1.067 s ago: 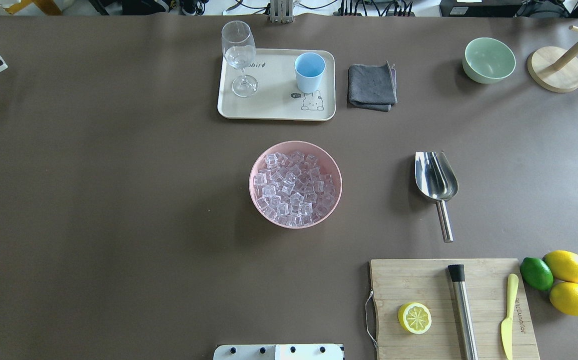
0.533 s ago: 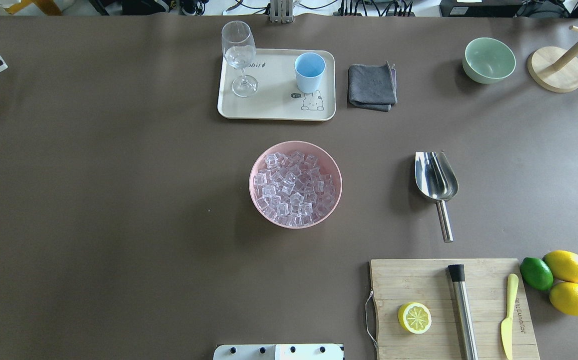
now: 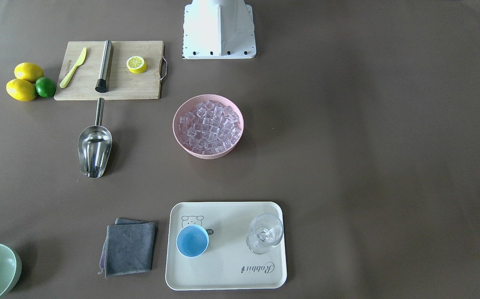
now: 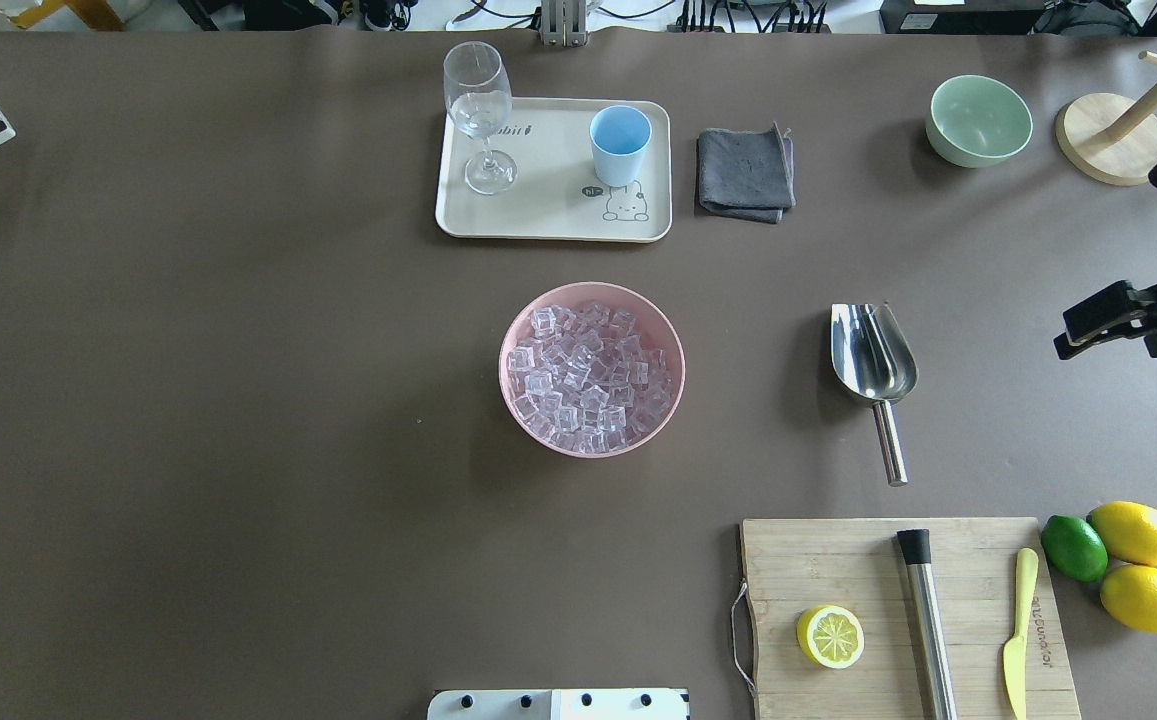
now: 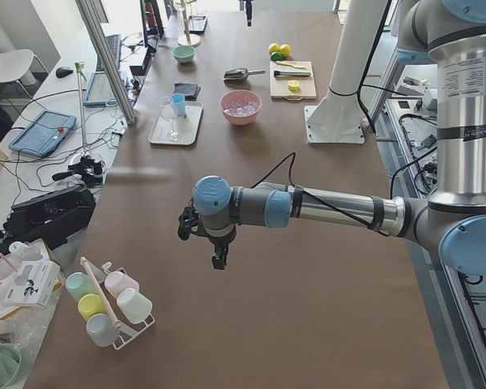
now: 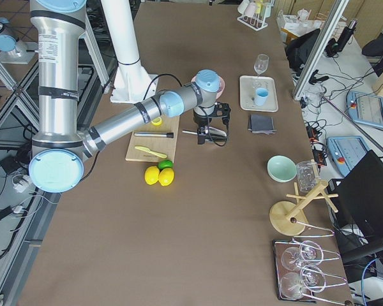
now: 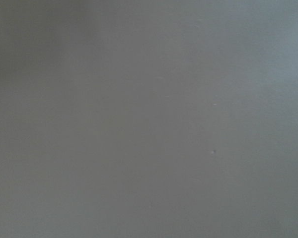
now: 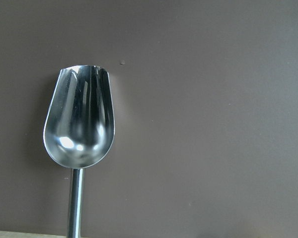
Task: Put ice in cup with scoop
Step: 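Reach the right gripper to the scoop handle while the left arm approaches the bowl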
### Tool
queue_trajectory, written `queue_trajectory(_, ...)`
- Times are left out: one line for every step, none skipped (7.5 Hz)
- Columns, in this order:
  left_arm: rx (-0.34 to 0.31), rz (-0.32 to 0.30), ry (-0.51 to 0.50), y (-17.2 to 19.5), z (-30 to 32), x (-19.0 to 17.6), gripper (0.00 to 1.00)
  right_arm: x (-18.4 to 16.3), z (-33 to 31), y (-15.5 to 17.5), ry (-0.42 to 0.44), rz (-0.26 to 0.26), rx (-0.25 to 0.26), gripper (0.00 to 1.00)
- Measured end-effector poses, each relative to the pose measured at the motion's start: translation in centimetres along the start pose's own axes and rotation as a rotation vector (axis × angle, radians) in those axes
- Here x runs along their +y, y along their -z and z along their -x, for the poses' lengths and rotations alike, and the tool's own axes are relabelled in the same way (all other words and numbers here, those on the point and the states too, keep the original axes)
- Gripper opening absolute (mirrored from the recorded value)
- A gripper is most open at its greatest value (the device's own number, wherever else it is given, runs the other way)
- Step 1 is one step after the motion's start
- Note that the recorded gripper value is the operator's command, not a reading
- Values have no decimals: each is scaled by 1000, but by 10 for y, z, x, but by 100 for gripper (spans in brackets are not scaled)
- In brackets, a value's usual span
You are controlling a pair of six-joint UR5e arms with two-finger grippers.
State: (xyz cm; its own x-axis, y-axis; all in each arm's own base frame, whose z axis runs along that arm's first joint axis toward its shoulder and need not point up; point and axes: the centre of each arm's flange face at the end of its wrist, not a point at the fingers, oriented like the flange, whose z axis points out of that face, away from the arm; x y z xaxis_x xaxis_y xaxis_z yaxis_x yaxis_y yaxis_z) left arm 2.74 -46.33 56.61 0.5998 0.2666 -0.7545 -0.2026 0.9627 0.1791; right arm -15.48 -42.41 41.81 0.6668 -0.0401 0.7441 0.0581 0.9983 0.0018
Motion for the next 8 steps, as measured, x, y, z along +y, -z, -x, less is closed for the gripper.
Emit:
queue_trajectory(12,6,-76,-5,-33,-11,98,-1,30,-14,-9,6,15,100)
queue_trajectory(27,12,-147,-10,-66,-17,98,2,54,-30,-12,12,36,100)
queue_trajectory(42,21,-226,-17,-99,-25,98,5,75,-47,-15,19,55,100)
queue_trajectory(58,38,-307,-33,-134,-36,98,9,91,-63,-16,27,70,100)
queue_trajectory(63,56,-386,-51,-171,-51,98,12,100,-81,-16,26,73,100)
queue_trajectory(68,69,-452,-67,-215,-65,98,12,105,-102,-23,18,65,100)
queue_trajectory(81,71,-474,-76,-252,-74,98,12,109,-123,-30,4,56,100)
queue_trajectory(94,59,-518,-85,-286,-78,98,15,112,-141,-35,-3,52,100)
